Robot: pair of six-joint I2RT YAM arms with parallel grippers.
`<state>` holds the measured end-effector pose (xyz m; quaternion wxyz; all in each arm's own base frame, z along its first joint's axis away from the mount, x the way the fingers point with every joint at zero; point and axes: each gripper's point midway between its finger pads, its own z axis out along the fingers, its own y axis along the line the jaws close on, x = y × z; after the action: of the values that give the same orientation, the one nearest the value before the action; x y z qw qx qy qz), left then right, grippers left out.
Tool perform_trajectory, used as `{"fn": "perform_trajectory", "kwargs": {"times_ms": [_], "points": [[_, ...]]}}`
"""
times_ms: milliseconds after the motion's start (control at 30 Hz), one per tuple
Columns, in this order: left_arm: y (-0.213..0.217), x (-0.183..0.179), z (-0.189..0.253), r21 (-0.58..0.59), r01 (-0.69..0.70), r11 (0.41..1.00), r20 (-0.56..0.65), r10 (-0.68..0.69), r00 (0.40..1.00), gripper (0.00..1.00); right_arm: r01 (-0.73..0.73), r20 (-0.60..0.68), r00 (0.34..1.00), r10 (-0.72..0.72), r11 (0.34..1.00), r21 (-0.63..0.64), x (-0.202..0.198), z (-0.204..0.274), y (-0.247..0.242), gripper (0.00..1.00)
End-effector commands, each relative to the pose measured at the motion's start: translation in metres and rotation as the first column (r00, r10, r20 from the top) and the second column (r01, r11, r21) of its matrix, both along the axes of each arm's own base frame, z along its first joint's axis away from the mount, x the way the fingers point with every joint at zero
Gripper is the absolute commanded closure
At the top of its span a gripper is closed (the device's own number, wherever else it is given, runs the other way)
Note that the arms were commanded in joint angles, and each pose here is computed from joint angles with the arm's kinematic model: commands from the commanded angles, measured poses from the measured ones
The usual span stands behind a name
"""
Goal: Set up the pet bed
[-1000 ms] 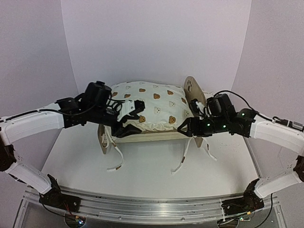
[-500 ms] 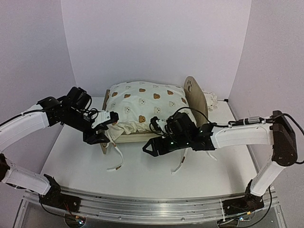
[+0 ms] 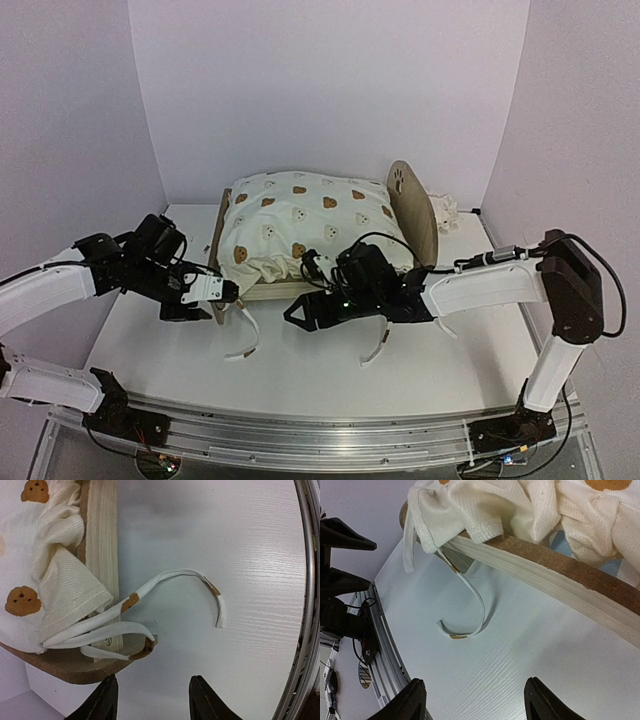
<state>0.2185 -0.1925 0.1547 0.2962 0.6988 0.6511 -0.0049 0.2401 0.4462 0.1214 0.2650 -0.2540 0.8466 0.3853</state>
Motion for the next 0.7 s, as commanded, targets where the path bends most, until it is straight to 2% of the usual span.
{"fn": "perform_trajectory", "kwargs": {"times_ms": [0,167,300,600,667], "points": [[-0.014,0.021,0.004,-0.014,0.087,0.996,0.205,-0.083,0.975,0.53,-0.021,0.014,1.0,0.02,0.997,0.075,0.004,0.016,0.019,0.33],[-0.025,0.027,0.0,-0.054,0.119,0.991,0.245,-0.102,0.964,0.53,-0.039,0.019,0.999,0.038,0.996,0.078,0.002,0.015,0.022,0.33],[-0.023,0.027,-0.024,-0.017,0.114,0.993,0.208,-0.109,0.972,0.58,-0.041,0.035,0.999,0.038,0.997,0.068,0.003,0.013,0.02,0.32],[-0.016,0.023,-0.041,0.033,0.104,0.994,0.156,-0.108,0.982,0.65,-0.047,0.05,0.998,0.045,0.998,0.048,0.003,0.007,0.016,0.29],[-0.015,0.026,-0.044,0.04,0.097,0.994,0.166,-0.102,0.981,0.7,-0.049,0.048,0.998,0.046,0.998,0.046,0.003,0.005,0.016,0.29]]}}
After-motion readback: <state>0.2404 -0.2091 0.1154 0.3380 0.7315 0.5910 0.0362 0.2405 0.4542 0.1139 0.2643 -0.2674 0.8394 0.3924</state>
